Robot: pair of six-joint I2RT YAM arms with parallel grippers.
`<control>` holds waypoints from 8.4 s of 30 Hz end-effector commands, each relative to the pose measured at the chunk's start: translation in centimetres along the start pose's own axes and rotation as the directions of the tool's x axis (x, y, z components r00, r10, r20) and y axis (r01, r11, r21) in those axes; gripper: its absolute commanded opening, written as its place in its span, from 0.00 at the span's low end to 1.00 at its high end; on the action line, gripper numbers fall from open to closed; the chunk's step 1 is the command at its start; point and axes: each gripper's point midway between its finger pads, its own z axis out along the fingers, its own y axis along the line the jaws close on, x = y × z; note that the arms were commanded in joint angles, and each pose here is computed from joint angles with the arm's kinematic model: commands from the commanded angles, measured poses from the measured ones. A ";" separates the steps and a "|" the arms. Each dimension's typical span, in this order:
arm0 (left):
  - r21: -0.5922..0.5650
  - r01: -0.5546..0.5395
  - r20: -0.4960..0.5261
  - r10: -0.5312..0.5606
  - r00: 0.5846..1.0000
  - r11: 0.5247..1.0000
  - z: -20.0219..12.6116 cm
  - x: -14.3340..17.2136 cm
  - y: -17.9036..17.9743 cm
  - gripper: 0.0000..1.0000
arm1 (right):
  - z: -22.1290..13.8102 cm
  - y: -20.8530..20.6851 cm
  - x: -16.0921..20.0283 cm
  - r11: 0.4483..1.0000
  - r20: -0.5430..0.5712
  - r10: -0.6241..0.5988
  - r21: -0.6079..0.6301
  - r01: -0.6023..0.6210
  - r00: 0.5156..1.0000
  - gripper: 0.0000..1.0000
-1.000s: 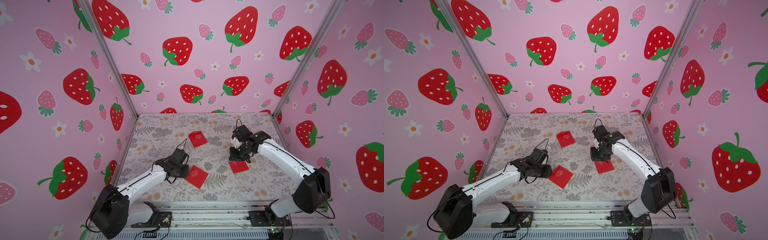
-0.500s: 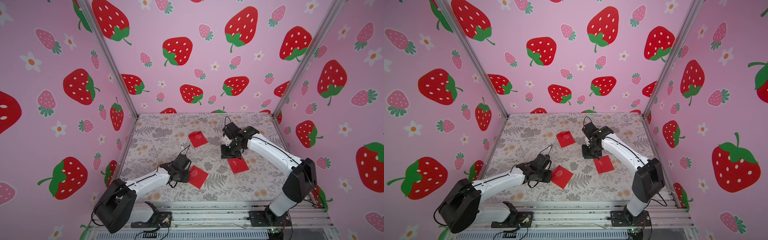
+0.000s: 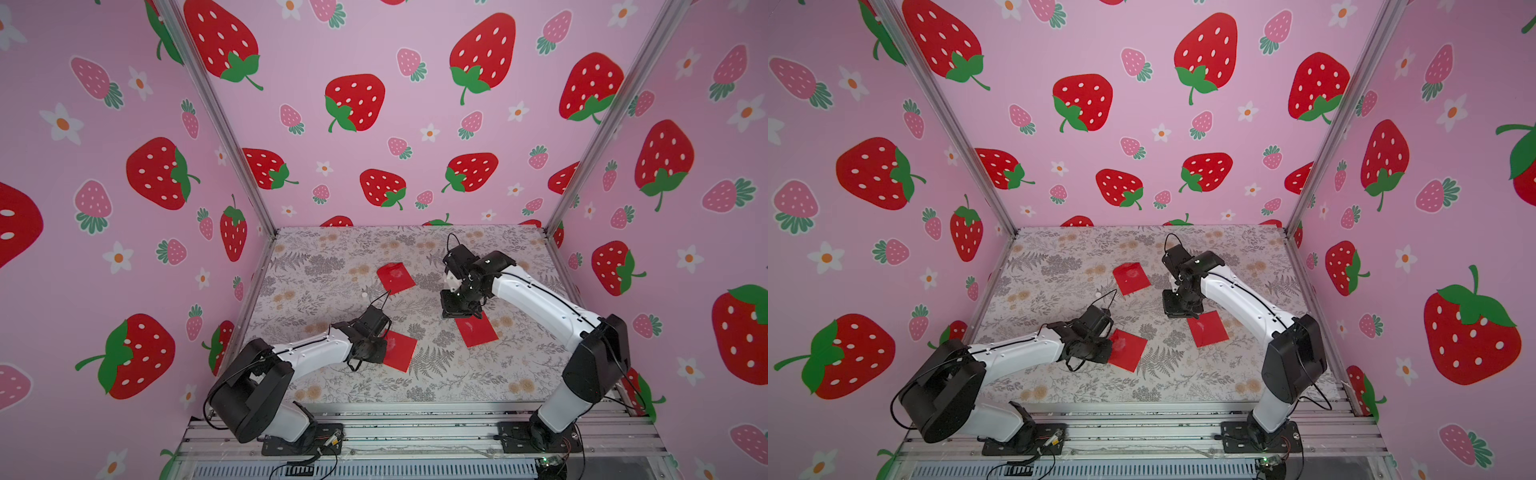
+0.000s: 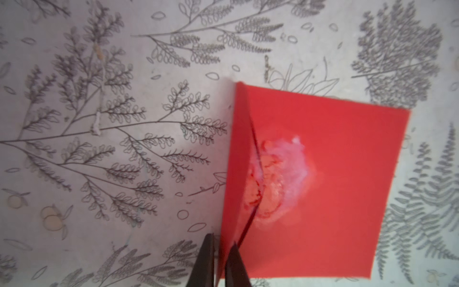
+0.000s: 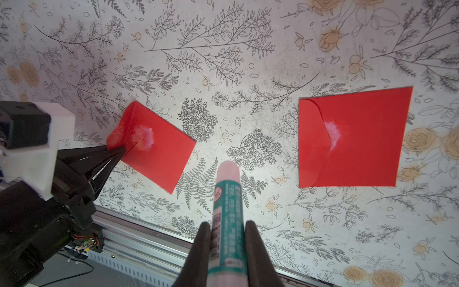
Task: Seal the envelope with a glue stick
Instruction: Apply the envelope at the center of the board.
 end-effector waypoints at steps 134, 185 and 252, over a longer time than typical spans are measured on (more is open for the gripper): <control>0.408 0.063 -0.064 -0.040 0.997 0.911 1.7 1.9 -10.2 0.00 | 9.7 6.8 8.4 0.998 -0.367 -0.035 -0.065 0.012 0.930 0.00; 0.400 0.059 -0.061 -0.037 0.997 0.914 1.4 1.6 -10.1 0.00 | 10.4 7.7 6.4 0.996 -0.328 -0.058 -0.076 0.034 0.943 0.00; 0.398 0.051 -0.060 -0.029 0.998 0.916 1.3 1.5 -10.1 0.00 | 9.9 0.9 3.0 0.970 -0.211 -0.022 0.232 0.072 0.977 0.00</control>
